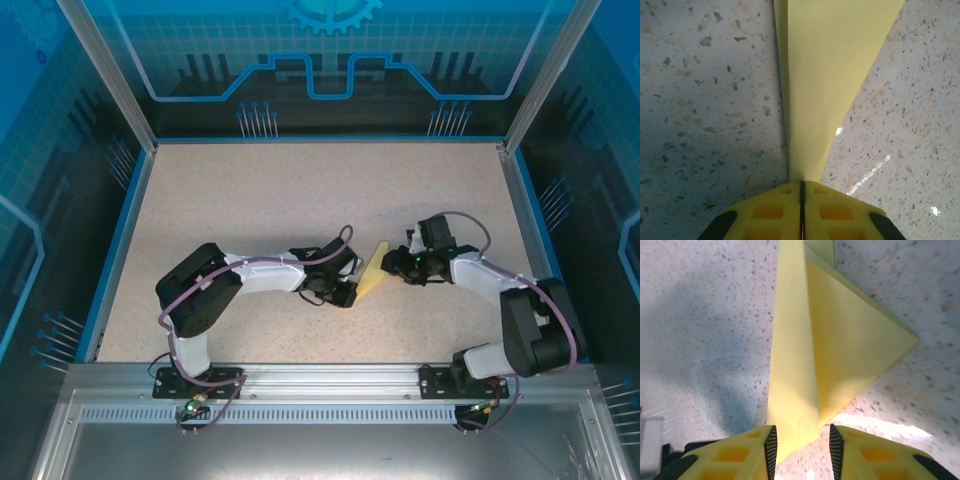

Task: Fold a paper plane with a square sheet of paper (pick it up from the middle)
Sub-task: Fold the wing for the fifth time at the center of the table.

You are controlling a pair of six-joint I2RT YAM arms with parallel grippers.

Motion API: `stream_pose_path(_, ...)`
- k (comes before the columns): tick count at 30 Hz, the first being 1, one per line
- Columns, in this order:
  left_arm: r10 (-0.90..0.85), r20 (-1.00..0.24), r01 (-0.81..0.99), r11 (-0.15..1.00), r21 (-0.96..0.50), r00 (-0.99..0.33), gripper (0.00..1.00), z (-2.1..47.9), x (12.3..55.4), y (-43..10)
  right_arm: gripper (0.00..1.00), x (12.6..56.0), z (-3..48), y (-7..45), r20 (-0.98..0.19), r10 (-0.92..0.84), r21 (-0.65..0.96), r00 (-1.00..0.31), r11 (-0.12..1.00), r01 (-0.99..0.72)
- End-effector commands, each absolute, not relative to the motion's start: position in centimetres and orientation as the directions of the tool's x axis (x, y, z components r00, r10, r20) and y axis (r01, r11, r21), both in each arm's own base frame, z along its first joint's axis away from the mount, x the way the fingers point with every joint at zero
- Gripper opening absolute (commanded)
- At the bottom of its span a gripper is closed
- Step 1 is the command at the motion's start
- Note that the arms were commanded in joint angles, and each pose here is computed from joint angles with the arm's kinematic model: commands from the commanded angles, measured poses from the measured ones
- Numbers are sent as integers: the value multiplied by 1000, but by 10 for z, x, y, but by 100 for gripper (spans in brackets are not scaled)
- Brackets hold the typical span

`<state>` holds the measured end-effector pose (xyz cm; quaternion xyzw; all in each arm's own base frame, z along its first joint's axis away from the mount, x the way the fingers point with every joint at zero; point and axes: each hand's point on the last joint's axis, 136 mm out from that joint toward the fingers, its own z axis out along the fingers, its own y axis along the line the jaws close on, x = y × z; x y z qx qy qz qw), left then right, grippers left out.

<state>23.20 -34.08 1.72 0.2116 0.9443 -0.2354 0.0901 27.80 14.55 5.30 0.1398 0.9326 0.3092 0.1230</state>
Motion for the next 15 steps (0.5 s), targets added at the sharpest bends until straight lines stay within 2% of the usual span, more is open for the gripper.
stream_pose_path(1,339,-308,447,792,-416,-889,13,40,241,-342,37,260,57,136,-106,310,588,-945,785,192)
stream_pose_path(10,340,-377,484,773,-409,-861,34,76,250,-348,40,248,49,145,-44,315,635,-948,741,218)
stream_pose_path(15,385,-369,515,768,-380,-846,38,72,254,-354,41,247,45,145,-34,318,636,-948,738,225)
